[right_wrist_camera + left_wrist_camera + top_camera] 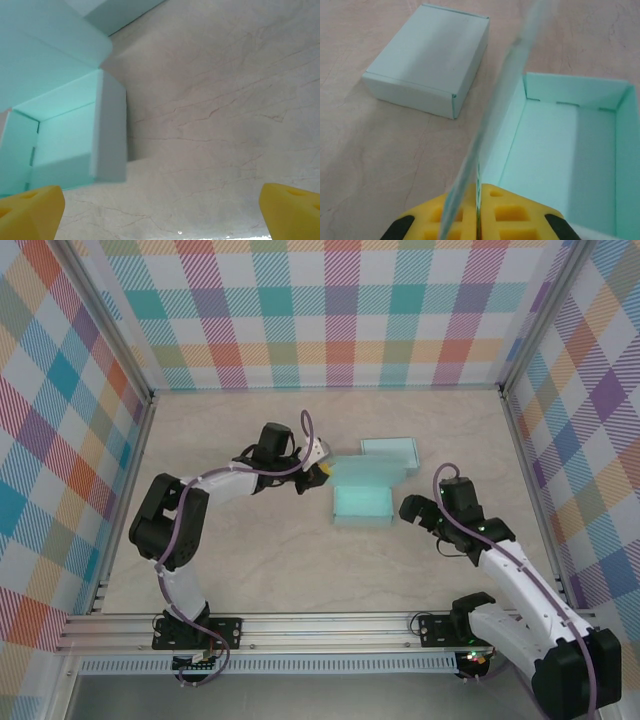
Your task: Fold the paper box
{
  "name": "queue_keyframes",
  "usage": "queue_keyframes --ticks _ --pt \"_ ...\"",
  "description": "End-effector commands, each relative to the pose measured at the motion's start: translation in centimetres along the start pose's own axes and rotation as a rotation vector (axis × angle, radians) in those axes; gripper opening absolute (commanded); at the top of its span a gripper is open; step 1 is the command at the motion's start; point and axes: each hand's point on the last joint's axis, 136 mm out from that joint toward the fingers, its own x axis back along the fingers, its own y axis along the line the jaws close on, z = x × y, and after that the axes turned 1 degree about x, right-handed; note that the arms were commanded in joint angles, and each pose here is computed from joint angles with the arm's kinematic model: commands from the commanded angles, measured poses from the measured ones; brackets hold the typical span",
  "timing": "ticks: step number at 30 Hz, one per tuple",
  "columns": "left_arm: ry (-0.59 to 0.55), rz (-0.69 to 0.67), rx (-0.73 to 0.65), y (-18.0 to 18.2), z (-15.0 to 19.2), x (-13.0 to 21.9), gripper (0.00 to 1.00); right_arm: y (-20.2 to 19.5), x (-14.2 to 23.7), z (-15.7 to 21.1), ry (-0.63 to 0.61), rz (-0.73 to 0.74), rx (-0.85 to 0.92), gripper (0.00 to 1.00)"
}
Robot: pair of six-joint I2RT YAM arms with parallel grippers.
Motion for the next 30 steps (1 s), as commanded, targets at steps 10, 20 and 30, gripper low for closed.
queue_keyframes --ticks 10,20,30 --pt "-0.005 -0.051 -0.075 -2.2 -0.2 3.2 0.09 4.6 3.7 -4.6 -0.142 -0.169 0.080 1.00" --pt "0.055 0.072 -0.083 -3.9 0.8 6.1 0.10 7.2 1.0 -5.7 -0.120 -0.236 0.309 1.00" --pt "0.124 0.112 -0.072 -2.9 1.1 7.0 0.10 11.4 -2.7 -7.9 -0.223 -0.428 0.478 0.97"
